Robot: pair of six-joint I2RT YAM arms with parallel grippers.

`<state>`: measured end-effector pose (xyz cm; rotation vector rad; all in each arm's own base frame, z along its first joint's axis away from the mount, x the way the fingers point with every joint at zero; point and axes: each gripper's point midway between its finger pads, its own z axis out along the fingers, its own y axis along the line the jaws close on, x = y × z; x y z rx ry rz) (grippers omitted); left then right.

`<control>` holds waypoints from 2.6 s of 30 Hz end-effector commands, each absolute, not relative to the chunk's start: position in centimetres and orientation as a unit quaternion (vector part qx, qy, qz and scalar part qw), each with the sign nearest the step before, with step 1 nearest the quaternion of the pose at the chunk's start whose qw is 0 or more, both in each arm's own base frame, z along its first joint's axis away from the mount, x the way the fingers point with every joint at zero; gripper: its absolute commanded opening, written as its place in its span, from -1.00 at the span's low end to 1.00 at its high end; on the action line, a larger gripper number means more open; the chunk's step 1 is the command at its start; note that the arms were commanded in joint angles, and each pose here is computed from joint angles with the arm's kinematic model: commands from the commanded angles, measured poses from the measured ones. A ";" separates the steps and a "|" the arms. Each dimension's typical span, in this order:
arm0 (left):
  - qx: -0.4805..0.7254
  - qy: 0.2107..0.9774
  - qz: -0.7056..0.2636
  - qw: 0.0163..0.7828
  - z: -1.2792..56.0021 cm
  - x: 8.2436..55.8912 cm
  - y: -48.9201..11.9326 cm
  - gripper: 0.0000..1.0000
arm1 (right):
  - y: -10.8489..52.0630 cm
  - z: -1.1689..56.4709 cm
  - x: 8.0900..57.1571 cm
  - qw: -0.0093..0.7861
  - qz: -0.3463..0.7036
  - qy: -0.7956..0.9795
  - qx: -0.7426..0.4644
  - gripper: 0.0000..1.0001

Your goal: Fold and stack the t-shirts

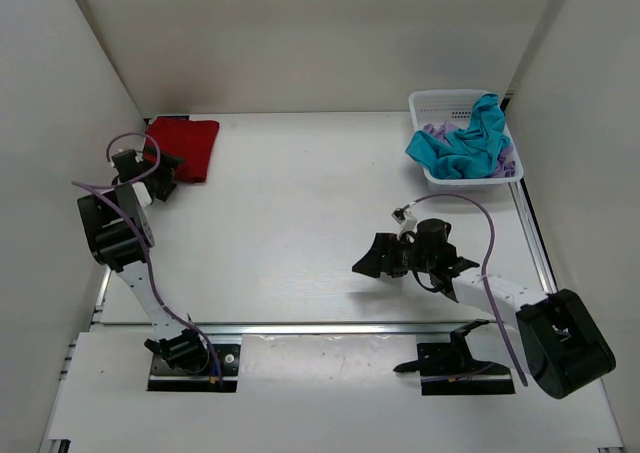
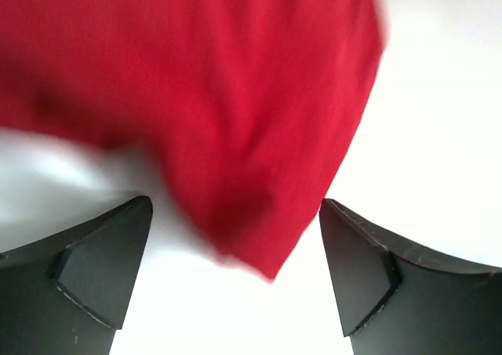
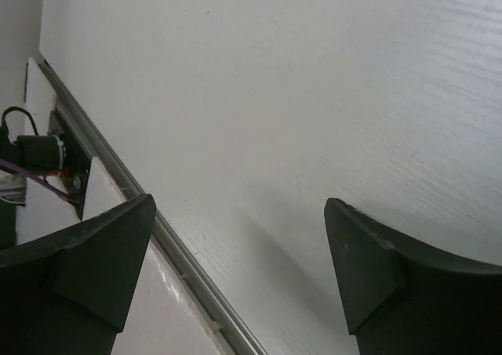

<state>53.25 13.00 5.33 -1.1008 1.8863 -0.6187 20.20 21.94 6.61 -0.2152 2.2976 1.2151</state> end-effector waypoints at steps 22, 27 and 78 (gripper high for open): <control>-0.151 0.763 -0.201 0.595 11.7 39.6 -15.5 0.98 | 12.5 14.8 41.3 0.633 0.165 0.756 0.013 1.00; -0.100 0.772 -0.184 0.600 9.5 40.3 -19.2 0.98 | 12.0 13.2 43.2 0.643 0.105 0.759 0.009 0.98; -0.004 0.793 -0.283 0.540 12.9 43.3 -25.9 0.06 | 18.8 16.0 42.6 0.620 0.080 0.779 -0.054 -0.31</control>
